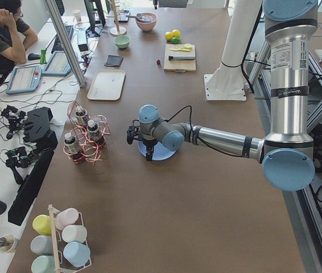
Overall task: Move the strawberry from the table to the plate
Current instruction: 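Lower the left gripper to the blue plate's rim and grip it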
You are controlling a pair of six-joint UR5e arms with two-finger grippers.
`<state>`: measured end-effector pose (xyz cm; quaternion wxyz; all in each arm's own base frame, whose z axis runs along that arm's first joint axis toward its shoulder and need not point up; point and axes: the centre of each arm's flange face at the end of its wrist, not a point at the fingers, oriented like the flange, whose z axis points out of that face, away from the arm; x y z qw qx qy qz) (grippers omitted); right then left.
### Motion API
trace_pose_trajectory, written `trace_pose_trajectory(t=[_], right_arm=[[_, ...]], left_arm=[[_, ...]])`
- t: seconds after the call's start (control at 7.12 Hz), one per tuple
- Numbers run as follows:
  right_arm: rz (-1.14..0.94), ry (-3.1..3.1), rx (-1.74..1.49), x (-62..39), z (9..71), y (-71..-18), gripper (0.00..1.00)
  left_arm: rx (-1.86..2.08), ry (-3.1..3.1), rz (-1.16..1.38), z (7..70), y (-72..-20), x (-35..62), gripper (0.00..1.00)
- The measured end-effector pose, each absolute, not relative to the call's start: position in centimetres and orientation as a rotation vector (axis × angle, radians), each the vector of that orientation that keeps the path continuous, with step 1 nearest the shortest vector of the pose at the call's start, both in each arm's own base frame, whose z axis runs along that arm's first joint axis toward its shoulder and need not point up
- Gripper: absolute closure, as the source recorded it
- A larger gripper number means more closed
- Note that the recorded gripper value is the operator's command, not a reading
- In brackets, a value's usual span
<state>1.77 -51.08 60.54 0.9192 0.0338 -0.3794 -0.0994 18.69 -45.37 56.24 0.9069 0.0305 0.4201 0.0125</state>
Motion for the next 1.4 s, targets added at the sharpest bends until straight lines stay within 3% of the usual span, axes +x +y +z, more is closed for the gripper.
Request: trace_pose_trajectory(t=[0.42,1.12,1.26,1.4], right_arm=[[-0.206,-0.78,0.063,1.6,60.8,-51.0,0.0],[-0.214,-0.779,0.082,1.6,59.8,-50.9,0.0],[-0.215,-0.777,0.086,1.6,59.6,-51.0,0.0],[-0.216,-0.776,0.089,1.6,59.5,-51.0,0.0]], left_arm=[[0.073,0.838,0.079,58.3,-44.3,22.6,0.14],[0.084,0.829,0.091,59.9,-44.9,23.9,0.32],[0.083,0.828,0.091,60.0,-45.0,24.0,0.46],[0.081,0.827,0.091,60.1,-45.1,24.1,0.7]])
